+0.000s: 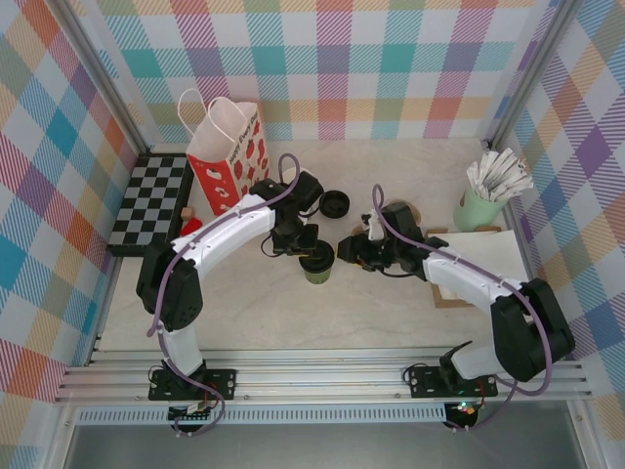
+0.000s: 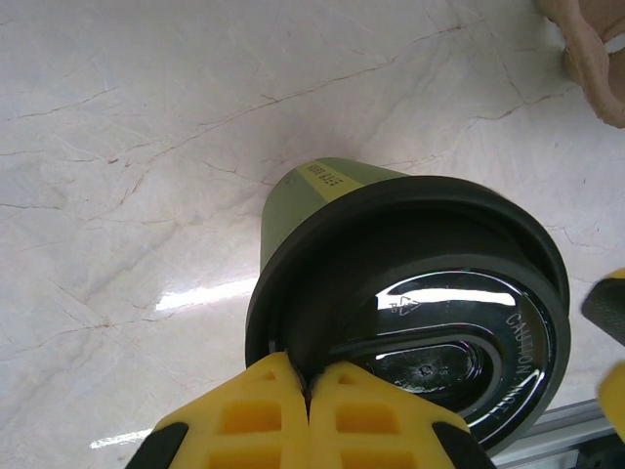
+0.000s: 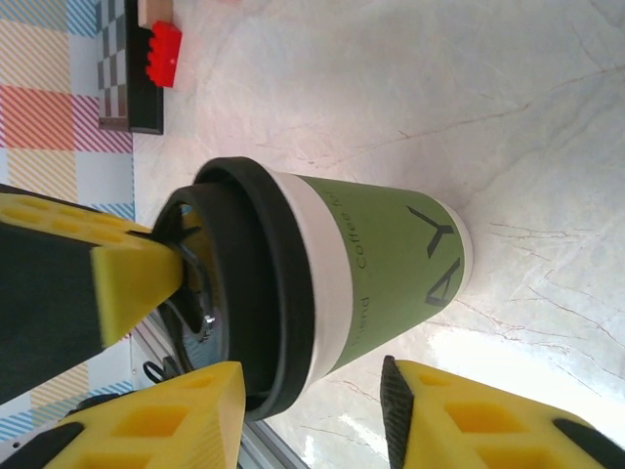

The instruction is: Pack the takeout coffee

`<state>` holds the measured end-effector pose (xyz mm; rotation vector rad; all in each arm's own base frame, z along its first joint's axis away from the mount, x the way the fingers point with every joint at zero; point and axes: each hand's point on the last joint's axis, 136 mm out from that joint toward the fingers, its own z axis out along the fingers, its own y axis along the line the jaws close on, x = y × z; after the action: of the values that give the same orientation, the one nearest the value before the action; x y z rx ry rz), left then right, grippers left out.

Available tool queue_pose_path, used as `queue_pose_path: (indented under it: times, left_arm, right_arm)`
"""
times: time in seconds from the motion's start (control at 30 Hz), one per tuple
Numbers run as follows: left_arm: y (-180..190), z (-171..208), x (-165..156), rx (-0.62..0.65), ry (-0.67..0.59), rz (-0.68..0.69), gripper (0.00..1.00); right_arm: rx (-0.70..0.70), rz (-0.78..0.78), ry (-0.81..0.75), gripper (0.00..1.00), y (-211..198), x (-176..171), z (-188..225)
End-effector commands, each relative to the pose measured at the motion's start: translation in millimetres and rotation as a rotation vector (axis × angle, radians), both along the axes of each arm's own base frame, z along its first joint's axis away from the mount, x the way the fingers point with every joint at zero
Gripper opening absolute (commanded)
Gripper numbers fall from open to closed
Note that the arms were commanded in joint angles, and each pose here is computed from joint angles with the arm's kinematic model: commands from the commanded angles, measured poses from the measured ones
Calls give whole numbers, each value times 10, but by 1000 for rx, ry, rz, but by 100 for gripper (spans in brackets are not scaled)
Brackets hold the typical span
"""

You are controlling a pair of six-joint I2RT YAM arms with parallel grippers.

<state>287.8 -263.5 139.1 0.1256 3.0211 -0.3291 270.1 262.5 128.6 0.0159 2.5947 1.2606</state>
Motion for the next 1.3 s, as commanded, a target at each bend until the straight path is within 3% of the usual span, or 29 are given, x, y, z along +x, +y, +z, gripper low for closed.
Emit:
queue_pose_path:
  times: [0.0, 0.27, 0.53, 0.7, 0.87, 0.97, 1.1, 1.27]
  left_arm:
    - [-32, -14, -47, 22, 12, -34, 0]
    - [-49, -30, -59, 17, 20, -39, 0]
    - [-41, -137, -81, 33, 46, -52, 0]
    - [72, -399, -140, 93, 77, -56, 0]
    - [427, -893, -321, 227, 184, -32, 0]
    - [520, -844, -311, 263, 172, -57, 0]
    - [487, -403, -58, 275, 45, -182, 0]
    - [276, 23, 74, 174, -84, -387, 0]
  right_arm:
    - [20, 53, 1, 42, 107, 8, 55]
    - [3, 63, 28, 41, 170, 42, -23]
    - [-301, -62, 249, 19, -231, -73, -721]
    - [-493, -87, 380, 17, -535, -329, -1177]
    - [-566, -99, 457, 14, -670, -474, -1362]
    - [-489, -82, 396, 18, -536, -367, -1100]
    - [-187, -46, 239, 31, -144, 10, -306]
    - [13, 20, 104, 34, -73, 283, 296]
